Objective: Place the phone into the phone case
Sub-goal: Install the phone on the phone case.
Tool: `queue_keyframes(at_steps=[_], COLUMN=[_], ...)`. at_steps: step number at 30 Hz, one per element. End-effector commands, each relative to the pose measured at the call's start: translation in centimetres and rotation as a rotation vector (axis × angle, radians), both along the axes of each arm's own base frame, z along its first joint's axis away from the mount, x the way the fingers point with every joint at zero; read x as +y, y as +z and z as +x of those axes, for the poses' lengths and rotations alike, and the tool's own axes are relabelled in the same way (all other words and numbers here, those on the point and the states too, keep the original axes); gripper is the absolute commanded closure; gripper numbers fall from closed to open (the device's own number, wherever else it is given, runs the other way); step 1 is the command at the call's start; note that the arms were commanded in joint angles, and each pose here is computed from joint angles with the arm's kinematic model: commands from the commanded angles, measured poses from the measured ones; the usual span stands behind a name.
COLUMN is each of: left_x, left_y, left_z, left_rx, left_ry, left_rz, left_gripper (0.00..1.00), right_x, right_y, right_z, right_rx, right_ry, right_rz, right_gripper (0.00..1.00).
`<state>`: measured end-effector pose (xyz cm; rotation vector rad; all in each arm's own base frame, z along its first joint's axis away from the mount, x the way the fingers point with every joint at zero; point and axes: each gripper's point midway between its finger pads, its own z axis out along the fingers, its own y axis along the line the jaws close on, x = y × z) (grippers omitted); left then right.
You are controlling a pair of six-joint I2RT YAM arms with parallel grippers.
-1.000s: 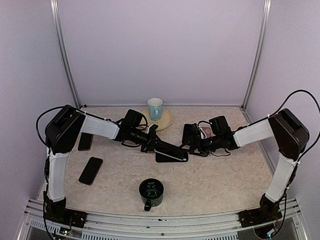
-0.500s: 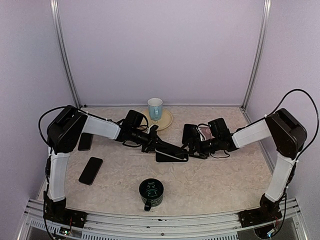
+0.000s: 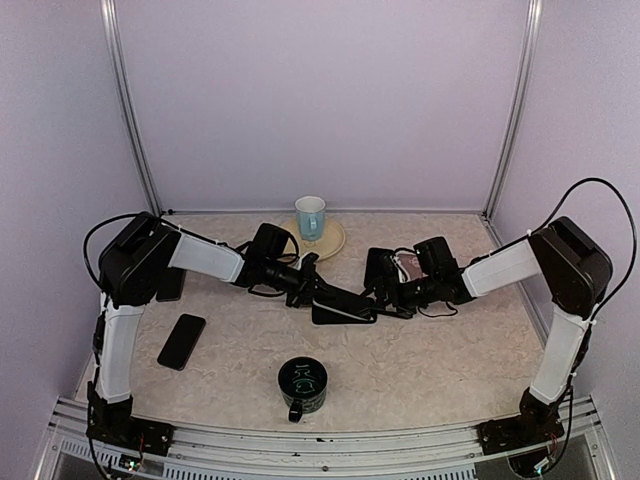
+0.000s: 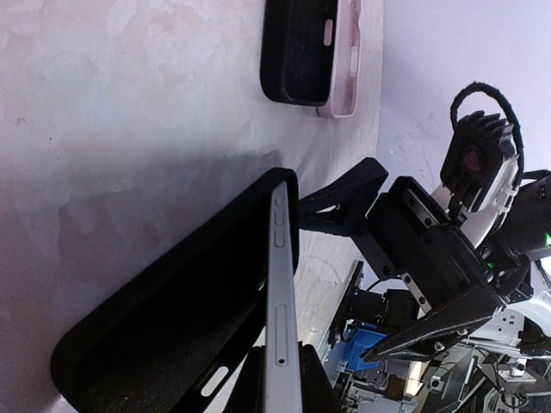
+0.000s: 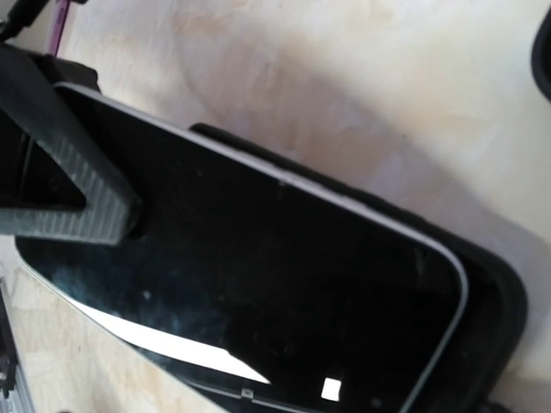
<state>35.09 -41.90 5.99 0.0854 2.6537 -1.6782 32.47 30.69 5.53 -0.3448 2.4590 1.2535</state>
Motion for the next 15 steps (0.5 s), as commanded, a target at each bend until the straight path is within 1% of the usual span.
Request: queue_keyframes(at_steps=[1, 15], left_x=[-1.34, -1.91], left_y=[0.27, -0.6], left_z=[-0.21, -0.63], left_rx=[-0.013, -0.007], left_ry=[-0.014, -0.01], left_rz=[-0.029, -0.03], left_gripper=[1.0, 1.0], right_x=[1.52, 2.17], right_y=[-0.76, -0.66], right_z=[-1.24, -1.42], right_rx=[0.022, 0.027], right_ry=[0.044, 0.058], right_rz=[0.013, 0.02], right_gripper=[0.0, 0.0])
